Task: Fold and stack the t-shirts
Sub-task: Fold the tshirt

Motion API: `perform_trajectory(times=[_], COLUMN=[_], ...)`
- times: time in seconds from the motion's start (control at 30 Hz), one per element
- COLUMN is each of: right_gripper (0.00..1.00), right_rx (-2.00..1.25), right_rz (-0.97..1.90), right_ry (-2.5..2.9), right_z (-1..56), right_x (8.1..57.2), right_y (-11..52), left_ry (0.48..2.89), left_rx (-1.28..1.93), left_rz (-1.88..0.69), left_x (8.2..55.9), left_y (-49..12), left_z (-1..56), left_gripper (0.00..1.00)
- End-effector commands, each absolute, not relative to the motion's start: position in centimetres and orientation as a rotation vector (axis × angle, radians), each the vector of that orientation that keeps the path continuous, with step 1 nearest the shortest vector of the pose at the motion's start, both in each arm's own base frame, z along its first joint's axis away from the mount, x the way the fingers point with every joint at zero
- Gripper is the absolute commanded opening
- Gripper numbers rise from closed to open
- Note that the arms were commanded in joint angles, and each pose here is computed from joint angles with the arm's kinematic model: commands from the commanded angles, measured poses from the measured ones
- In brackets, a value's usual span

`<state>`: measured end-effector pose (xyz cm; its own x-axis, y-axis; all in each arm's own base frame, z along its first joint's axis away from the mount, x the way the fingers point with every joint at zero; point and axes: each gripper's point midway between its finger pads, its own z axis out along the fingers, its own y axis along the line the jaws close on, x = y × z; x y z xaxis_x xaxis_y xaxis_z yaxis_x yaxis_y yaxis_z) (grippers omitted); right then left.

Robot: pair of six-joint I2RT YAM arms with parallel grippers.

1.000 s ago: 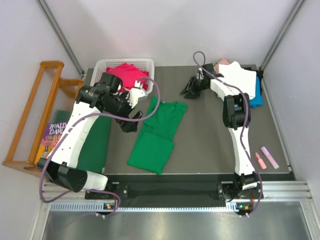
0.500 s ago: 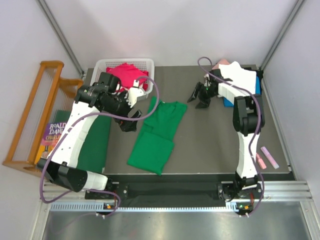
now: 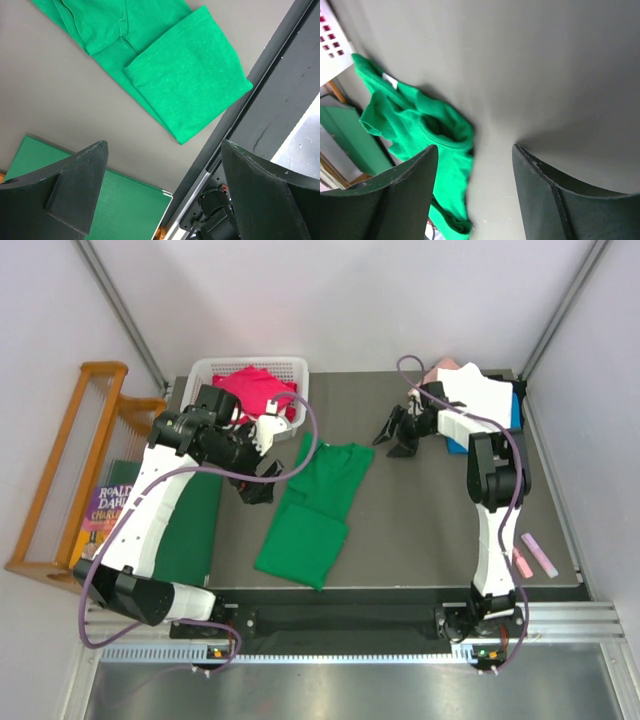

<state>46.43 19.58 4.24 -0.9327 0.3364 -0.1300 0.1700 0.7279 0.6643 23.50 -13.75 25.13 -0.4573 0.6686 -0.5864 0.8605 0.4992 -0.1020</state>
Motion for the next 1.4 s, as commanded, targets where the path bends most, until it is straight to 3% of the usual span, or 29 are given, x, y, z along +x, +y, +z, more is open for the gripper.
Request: perform_trajectory(times=[0.0,0.3,0.37,0.4,0.47,0.5,0.53,1.07,1.17,1.23,1.27,1.3,1.37], right_gripper=[0.62,0.57,0.47,0.33,0.19,0.03,0.0,0.0,0.07,0.26,0.37,0.65,0.87], right_rx=[0.303,0.229,0.234,0.247,0.247,0.249,0.256,0.431,0.438,0.422,0.426,0.416,0.395], right_rz=[1.011,1.071,1.076,1.075,1.063,1.057,1.053,0.888,0.905,0.96,0.971,0.976,0.915], right_ry=[2.734,2.769,2.77,2.773,2.77,2.77,2.767,2.683,2.656,2.632,2.637,2.638,2.636], right_z=[2.6,2.1,1.8,1.6,1.6,1.6,1.6,3.5,4.1,4.6,4.6,4.8,5.3], right_x=[45.6,43.4,43.0,42.9,43.0,43.1,43.3,53.1,55.3,56.3,56.3,56.1,55.8], right_y=[23.2,27.3,27.4,27.4,27.2,27.1,26.9,17.5,17.1,17.5,17.6,17.9,17.4], left_ry=[2.293,2.287,2.288,2.285,2.287,2.289,2.292,2.292,2.302,2.307,2.308,2.31,2.312], left_rx=[1.258,1.258,1.258,1.257,1.257,1.256,1.256,1.281,1.283,1.285,1.287,1.285,1.286], left_rz=[-0.589,-0.596,-0.592,-0.591,-0.582,-0.577,-0.573,-0.55,-0.536,-0.526,-0.524,-0.522,-0.53], left_x=[22.0,22.1,22.0,22.1,22.1,22.1,22.2,21.7,21.6,21.5,21.5,21.5,21.5], left_y=[-13.7,-13.8,-13.8,-13.8,-13.7,-13.6,-13.6,-13.1,-12.8,-12.6,-12.6,-12.6,-12.6], left_z=[25.3,25.2,25.1,25.2,25.1,25.0,25.0,25.1,25.0,24.9,24.9,24.9,24.8], left_gripper=[0.99,0.99,0.99,0.99,0.99,0.99,0.99,0.99,0.99,0.99,0.99,0.99,0.99])
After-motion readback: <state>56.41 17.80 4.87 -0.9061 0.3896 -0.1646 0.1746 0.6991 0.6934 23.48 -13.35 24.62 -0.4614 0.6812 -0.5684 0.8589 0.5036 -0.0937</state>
